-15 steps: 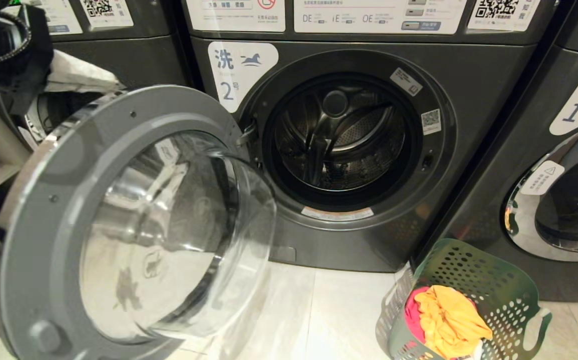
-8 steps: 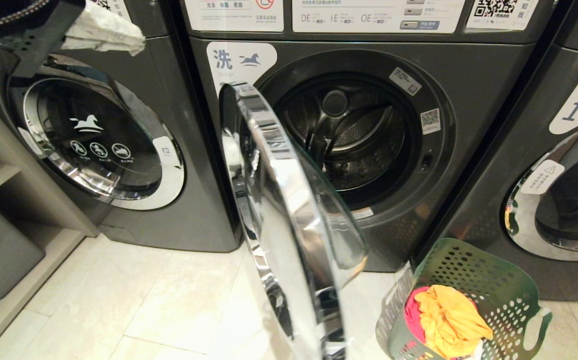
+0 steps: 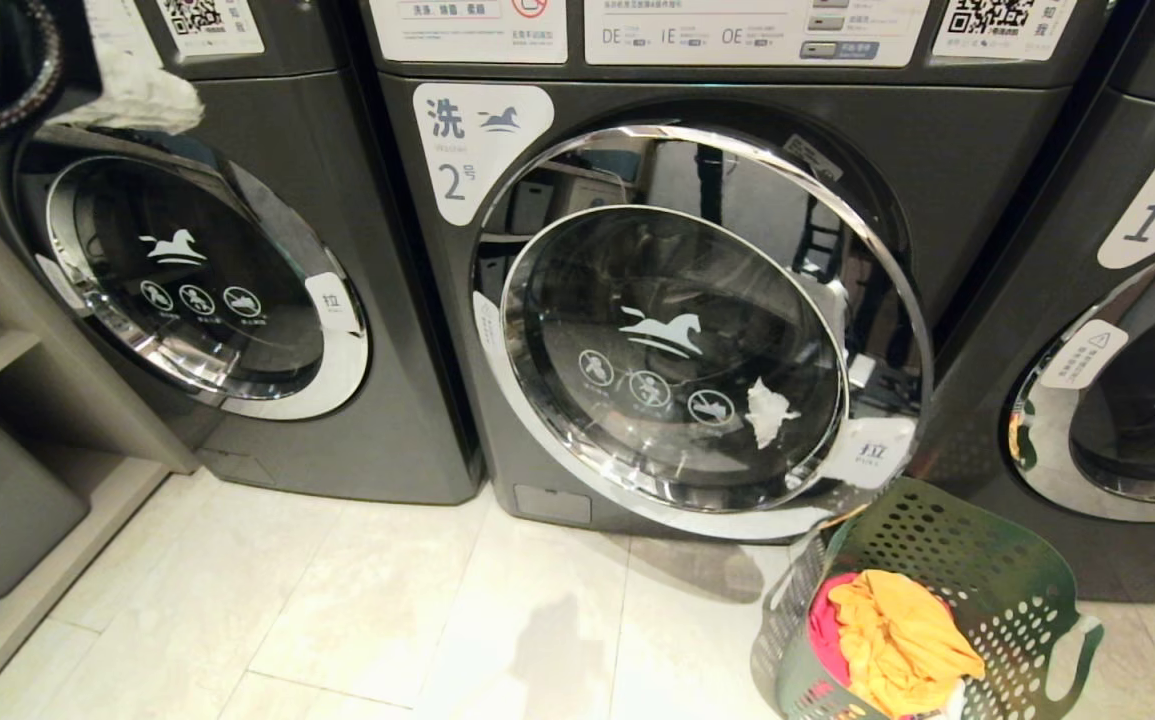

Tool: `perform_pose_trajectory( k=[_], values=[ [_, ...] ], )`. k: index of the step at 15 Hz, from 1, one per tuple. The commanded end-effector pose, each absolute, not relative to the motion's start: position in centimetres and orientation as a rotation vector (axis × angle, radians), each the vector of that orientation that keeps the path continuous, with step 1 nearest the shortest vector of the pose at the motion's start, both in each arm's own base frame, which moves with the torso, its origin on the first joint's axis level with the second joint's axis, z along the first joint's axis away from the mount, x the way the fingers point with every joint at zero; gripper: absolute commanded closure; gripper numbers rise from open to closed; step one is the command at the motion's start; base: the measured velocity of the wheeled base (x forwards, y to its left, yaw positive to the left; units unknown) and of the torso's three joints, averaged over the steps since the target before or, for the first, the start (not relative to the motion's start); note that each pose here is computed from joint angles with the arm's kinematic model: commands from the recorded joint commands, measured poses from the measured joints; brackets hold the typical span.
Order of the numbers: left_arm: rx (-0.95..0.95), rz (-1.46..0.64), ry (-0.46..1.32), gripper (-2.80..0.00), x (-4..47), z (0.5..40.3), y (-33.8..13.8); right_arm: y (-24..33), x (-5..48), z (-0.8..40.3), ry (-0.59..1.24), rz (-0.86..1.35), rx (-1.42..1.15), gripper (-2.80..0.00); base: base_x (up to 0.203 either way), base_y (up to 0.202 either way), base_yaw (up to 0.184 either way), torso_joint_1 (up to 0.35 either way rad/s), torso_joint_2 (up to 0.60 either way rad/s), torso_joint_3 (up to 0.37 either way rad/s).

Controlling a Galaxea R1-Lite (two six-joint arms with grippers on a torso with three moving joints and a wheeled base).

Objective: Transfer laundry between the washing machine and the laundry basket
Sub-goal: Close the washing machine door with the left hand

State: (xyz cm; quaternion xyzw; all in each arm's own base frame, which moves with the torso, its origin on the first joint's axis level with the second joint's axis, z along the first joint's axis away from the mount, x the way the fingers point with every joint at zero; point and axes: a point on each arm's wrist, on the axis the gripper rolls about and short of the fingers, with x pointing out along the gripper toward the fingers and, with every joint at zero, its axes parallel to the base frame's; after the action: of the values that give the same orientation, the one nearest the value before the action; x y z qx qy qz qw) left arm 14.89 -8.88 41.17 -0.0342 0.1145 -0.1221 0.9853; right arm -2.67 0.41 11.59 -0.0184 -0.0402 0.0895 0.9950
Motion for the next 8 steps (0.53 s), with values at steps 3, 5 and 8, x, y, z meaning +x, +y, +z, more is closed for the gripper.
perform_pose_trajectory(
  k=[3,5,8],
  values=[
    [-0.023,-0.185,0.193,0.0,9.1,40.2,-5.9,0.7,3.0,15.5,0.247,0.299,0.007,0.0,0.0,0.0,0.0,0.0,0.0,0.0],
    [-0.011,-0.151,0.194,0.0,6.3,39.5,-3.6,0.7,8.5,16.5,0.402,0.331,0.032,0.0,0.0,0.0,0.0,0.0,0.0,0.0],
    [0.018,-0.09,0.216,0.0,1.6,38.1,0.3,0.8,18.5,15.5,0.491,0.355,0.015,0.0,0.0,0.0,0.0,0.0,0.0,0.0]
  ],
)
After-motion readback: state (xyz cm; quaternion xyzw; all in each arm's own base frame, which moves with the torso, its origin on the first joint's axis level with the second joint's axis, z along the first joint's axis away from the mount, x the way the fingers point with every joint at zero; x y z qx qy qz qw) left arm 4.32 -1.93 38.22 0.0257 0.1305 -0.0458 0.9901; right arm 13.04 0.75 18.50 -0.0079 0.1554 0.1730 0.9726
